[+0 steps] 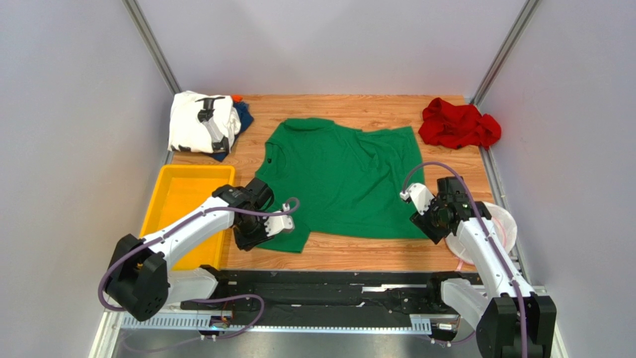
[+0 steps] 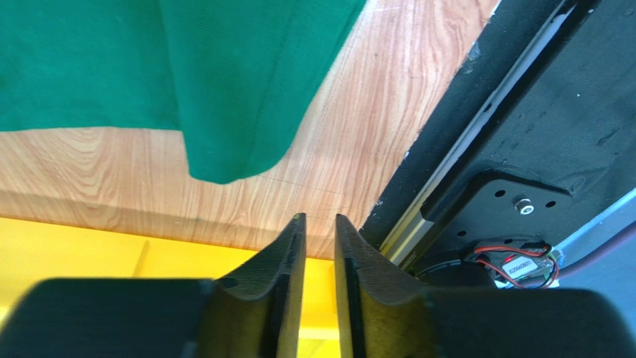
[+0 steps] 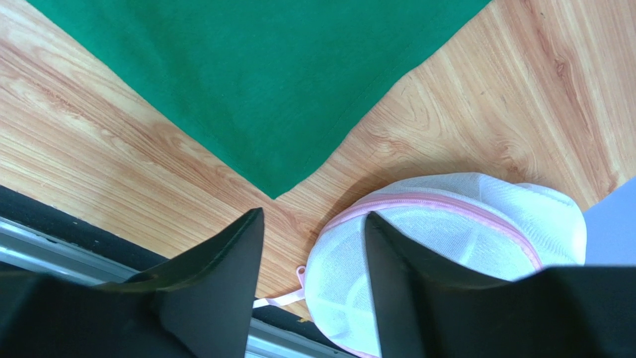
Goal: Fold and stack the t-shirts
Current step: Flatten out the tshirt
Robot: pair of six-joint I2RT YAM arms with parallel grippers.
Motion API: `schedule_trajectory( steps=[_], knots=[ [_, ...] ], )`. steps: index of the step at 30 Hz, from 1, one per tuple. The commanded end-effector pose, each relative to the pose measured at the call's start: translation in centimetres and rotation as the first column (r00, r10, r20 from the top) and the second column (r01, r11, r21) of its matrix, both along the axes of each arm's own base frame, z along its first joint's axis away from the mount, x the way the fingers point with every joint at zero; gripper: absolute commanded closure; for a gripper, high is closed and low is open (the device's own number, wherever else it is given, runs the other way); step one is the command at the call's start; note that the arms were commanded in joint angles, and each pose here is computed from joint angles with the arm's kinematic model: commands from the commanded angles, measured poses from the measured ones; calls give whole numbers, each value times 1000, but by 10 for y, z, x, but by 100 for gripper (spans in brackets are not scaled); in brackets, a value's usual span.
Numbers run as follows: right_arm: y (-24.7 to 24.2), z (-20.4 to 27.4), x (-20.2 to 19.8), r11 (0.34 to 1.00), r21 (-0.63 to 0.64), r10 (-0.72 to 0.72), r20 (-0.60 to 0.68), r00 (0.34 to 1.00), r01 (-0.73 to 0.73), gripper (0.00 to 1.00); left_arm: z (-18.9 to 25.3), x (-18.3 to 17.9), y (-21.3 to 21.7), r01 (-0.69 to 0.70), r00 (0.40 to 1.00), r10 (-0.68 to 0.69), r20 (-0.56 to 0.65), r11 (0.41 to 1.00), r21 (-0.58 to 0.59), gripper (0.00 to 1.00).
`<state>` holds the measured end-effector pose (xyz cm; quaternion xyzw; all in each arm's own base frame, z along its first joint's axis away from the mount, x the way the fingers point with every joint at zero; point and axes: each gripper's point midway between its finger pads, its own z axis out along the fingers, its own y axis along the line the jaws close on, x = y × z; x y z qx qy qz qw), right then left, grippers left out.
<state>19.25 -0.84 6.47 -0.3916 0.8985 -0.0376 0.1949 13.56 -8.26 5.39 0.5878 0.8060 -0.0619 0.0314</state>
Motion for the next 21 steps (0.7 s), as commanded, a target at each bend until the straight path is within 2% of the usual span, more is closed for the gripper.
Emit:
schedule_trajectory(
  steps=[1,4,8,10,11,13,14,16,17,18,19,20,21],
  knots=[
    [-1,7,0,1000,-7,0,33,999,0,42,5,-6,-4,9,1000,-9,14,999,-41,69],
    [-1,13,5,1000,-4,-3,62,998,3,38,12,3,-3,25,997,-22,72,999,-39,66],
    [3,32,24,999,24,-23,120,993,21,19,32,31,-12,45,980,-31,196,997,-65,64],
    [3,49,46,999,33,-46,193,980,40,17,49,58,-23,54,951,-22,310,994,-95,61],
    [4,54,64,996,51,-78,242,967,67,16,61,81,-34,59,918,-1,397,989,-134,58],
    [6,69,91,993,80,-107,309,945,86,15,72,108,-44,64,873,21,488,986,-156,53],
    [9,70,111,986,118,-151,332,931,118,14,89,131,-59,83,824,49,565,975,-206,46],
    [14,94,142,976,170,-192,391,900,134,13,94,161,-65,73,779,60,624,980,-186,43],
    [16,104,162,964,214,-237,429,871,157,11,115,188,-74,74,724,102,683,972,-224,40],
    [17,96,177,959,223,-257,412,874,177,11,108,204,-80,65,732,109,672,971,-228,39],
    [16,114,198,954,237,-277,452,848,185,11,111,218,-84,52,727,136,673,966,-252,38],
    [18,121,216,951,248,-287,486,826,185,10,136,247,-82,30,687,194,701,955,-294,38],
    [18,105,233,945,247,-307,458,834,212,10,118,264,-86,6,721,201,663,955,-296,38]
  ],
)
